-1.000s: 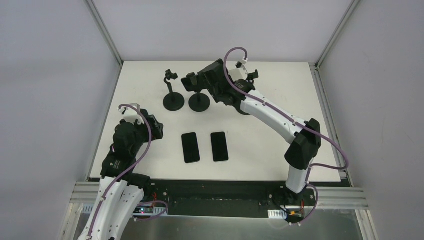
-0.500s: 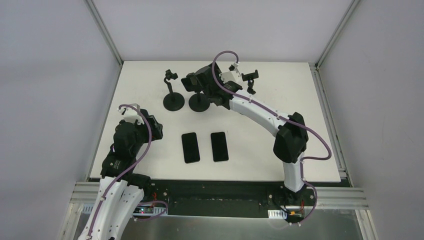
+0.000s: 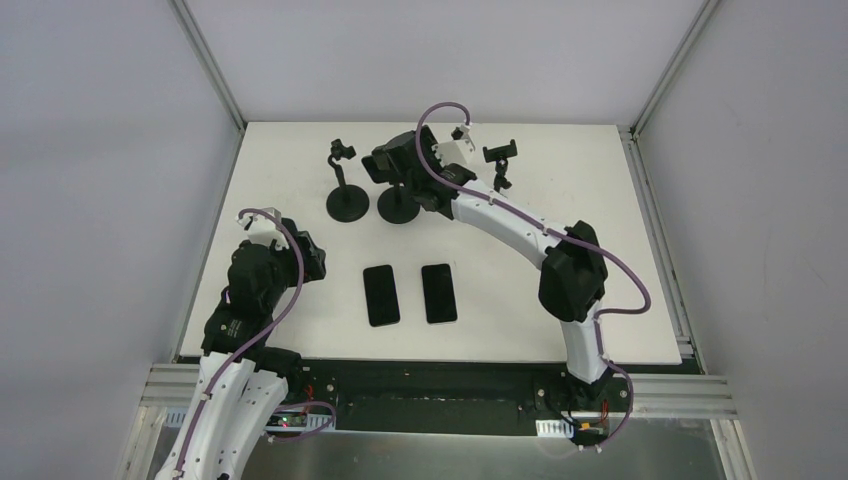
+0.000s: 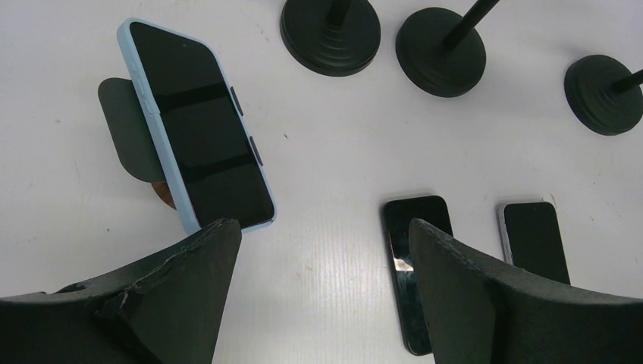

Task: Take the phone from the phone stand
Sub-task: Pick up the phone stand with the phone at the center of the board.

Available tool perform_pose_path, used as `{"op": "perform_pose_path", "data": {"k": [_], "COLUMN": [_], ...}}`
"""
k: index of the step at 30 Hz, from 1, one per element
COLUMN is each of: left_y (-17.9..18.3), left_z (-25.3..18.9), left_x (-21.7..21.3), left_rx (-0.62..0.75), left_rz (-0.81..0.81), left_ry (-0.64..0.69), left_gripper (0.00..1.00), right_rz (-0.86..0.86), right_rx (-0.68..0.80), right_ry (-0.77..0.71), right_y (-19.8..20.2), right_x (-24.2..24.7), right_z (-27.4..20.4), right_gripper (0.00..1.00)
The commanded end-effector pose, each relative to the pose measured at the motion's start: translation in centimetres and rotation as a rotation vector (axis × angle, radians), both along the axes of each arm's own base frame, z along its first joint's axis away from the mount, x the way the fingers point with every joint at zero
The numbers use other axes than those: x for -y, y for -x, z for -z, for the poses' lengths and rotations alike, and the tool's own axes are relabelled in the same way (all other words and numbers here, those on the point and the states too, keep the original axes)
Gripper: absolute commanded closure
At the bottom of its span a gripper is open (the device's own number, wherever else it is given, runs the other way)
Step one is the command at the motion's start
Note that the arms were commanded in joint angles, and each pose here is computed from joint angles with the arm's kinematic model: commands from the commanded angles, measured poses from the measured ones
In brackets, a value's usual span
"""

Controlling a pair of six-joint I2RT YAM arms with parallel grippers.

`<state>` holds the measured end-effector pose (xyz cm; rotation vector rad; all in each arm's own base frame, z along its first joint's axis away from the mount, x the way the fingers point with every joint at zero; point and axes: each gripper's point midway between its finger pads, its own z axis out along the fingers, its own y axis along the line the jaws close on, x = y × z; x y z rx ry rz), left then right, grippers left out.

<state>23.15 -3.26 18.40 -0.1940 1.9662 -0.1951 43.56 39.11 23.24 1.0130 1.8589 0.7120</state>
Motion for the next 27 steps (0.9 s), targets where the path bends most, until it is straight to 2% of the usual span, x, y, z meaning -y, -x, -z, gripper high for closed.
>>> {"op": "perform_pose_path", "data": {"k": [1, 7, 11, 18, 23, 27], "left_y": [-0.4, -0.4, -0.4, -0.3, -0.3, -0.4], "left_z": [-1.8, -1.8, -2.1, -2.9, -3.5, -4.6], "left_x": [0.1, 0.3, 0.7, 1.3, 3.0, 6.1], "left_rx": [0.049, 0.041, 0.05, 0.074, 0.092, 0.138], "left_rz": [0.005, 0.017, 0.036, 0.07, 0.15, 0.283], "left_ry": [-0.008, -0.002, 0.008, 0.027, 0.075, 0.188], "left_gripper": [0.16, 0.16, 0.15, 0.14, 0.13, 0.15], "right_rz": [-0.005, -0.049, -0.133, -0.368, -0.513, -0.58], "right_rx": [0.118, 0.166, 0.212, 0.227, 0.208, 0.167], "right_ry": [-0.002, 0.064, 0.049, 0.001, 0.007, 0.048], "right_y": [0.6, 2.5, 4.3, 8.3, 11.9, 14.6], "right_x": [1.3, 3.9, 4.9, 5.8, 7.2, 9.7], "right_z": [-5.0, -7.3, -9.3, -11.9, -12.2, -11.0], "right_gripper": [0.99, 1.0, 1.0, 1.0, 1.0, 1.0]}}
